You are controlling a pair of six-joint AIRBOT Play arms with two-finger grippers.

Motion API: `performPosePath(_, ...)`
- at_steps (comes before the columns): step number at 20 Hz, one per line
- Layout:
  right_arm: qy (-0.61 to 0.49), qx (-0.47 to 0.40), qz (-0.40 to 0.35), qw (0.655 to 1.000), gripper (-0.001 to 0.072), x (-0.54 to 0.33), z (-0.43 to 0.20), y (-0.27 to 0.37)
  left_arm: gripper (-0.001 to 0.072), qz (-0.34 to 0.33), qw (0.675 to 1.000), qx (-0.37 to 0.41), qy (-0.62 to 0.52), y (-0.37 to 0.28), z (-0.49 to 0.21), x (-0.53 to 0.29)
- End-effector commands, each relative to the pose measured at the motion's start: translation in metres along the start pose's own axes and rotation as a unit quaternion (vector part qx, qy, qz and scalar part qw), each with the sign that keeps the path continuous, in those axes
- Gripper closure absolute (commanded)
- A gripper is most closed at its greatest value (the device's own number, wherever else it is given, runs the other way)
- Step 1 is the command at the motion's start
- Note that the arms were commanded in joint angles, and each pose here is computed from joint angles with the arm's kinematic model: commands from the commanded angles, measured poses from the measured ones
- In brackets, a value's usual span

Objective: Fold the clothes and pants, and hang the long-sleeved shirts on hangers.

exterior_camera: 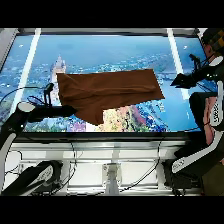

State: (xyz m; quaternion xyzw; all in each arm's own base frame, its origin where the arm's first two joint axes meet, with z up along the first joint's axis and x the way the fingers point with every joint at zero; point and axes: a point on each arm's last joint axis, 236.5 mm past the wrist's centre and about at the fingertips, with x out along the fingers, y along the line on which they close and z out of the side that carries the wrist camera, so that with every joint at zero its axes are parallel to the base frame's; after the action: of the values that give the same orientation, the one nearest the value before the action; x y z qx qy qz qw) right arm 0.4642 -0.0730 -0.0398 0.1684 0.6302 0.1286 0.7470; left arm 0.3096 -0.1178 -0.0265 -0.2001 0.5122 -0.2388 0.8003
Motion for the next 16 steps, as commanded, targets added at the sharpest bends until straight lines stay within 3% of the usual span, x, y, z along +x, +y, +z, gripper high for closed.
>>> performPosePath(1, 0.029, 0.016, 0.08, 0.996, 0.026, 0.024, -0.022, 0.03, 0.069, 0.003, 0.998, 0.034, -0.052, -0.018, 0.017, -0.027)
performPosePath(6, 0.067, 0.046, 0.068, 0.994, 0.0262, 0.056, -0.053, 0.018, 0.069, 0.003, 0.998, 0.039, -0.059, -0.021, 0.019, -0.031)
performPosePath(13, 0.048, 0.075, 0.022, 0.996, 0.0269, 0.067, -0.045, 0.001, 0.0689, 0.005, 0.997, 0.039, -0.06, -0.02, 0.02, -0.031)
performPosePath(15, 0.047, 0.075, 0.024, 0.996, 0.034, 0.067, -0.045, 0.002, 0.0689, 0.005, 0.997, 0.039, -0.06, -0.02, 0.02, -0.031)
performPosePath(16, 0.046, 0.076, 0.026, 0.996, 0.034, 0.067, -0.044, 0.003, 0.0689, 0.005, 0.997, 0.039, -0.06, -0.02, 0.02, -0.031)
